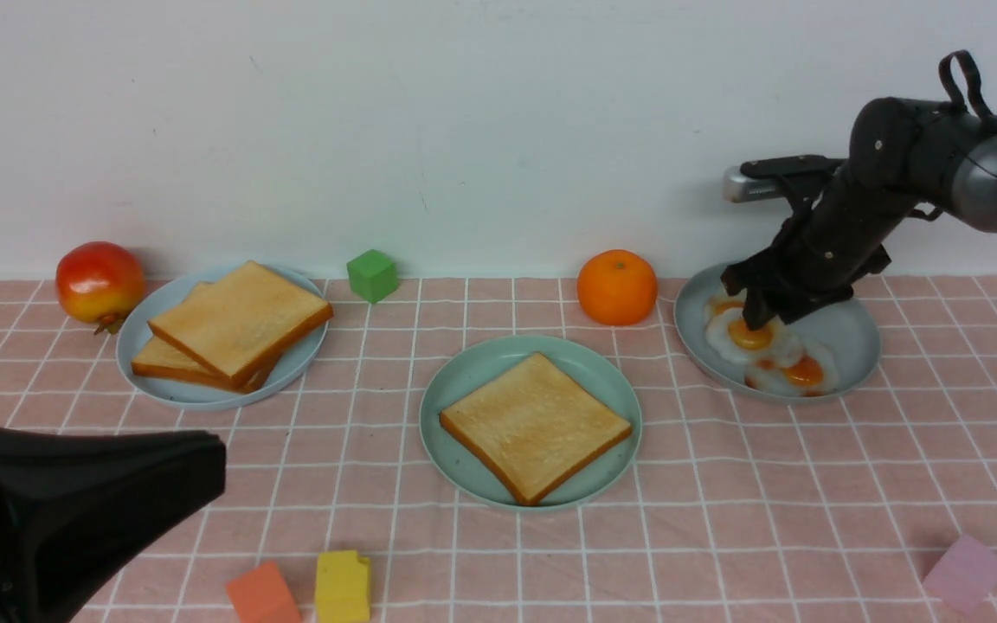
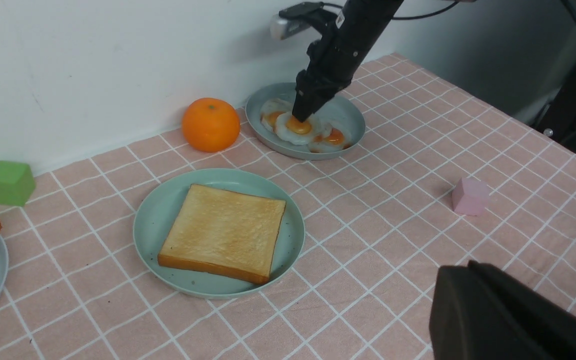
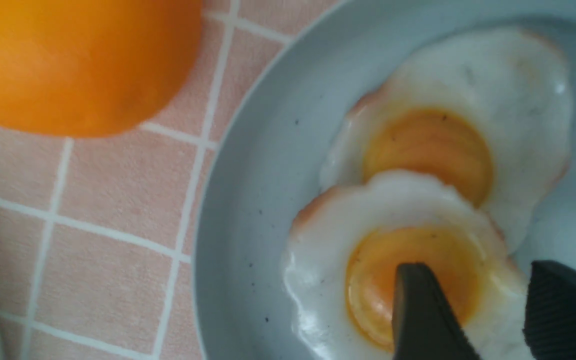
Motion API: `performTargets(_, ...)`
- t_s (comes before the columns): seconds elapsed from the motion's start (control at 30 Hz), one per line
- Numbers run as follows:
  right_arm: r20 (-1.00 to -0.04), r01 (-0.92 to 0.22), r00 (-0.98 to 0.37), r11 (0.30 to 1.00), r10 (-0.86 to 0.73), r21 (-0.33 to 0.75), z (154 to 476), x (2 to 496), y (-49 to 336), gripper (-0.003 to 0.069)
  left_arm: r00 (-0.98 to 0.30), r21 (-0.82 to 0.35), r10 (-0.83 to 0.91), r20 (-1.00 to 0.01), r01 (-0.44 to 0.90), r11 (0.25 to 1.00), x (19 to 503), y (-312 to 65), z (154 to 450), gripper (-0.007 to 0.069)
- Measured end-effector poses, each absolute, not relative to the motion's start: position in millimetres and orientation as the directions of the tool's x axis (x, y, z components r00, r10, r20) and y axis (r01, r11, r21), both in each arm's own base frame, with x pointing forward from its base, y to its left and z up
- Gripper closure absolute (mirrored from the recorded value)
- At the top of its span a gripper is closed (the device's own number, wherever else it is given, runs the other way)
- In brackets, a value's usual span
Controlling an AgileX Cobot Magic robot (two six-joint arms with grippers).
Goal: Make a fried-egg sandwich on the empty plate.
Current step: Use the right arm to grab a fried egg
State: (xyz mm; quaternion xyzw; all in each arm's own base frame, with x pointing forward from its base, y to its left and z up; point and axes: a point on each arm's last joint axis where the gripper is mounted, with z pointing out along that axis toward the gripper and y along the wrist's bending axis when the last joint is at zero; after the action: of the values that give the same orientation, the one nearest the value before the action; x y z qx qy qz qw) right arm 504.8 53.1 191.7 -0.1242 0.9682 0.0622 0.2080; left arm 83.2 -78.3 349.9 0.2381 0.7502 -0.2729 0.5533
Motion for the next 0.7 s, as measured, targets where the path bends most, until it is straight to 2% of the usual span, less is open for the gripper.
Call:
performTargets(0.17,-0.460,-0.256,-0.865,0.965,-0.200,0.063,207.5,508.5,46.4,0.0344,-0.274,-0.146,0.055,-0.960,0.659,0.738,83.2,-78.3,349.9,0.0638)
performTargets(0.27,-0.449,-0.266,-0.868,0.962,-0.213,0.056,199.7,510.8,38.4,0.0344,-0.274,-0.146,0.055,-0.960,0.659,0.738,83.2,-78.3,349.9,0.0638)
performTargets(0.43,-0.435,-0.261,-0.880,0.960,-0.191,0.106,175.7,516.3,32.7,0.0344,-0.274,-0.146,0.055,-0.960,0.659,0.738,83.2,-78.3,350.0,0.0638)
performTargets(0.7,-0.461,-0.238,-0.875,0.961,-0.147,0.144,174.5,519.6,28.8,0.0365,-0.275,-0.146,0.055,-0.960,0.659,0.738,83.3,-78.3,349.6,0.0637)
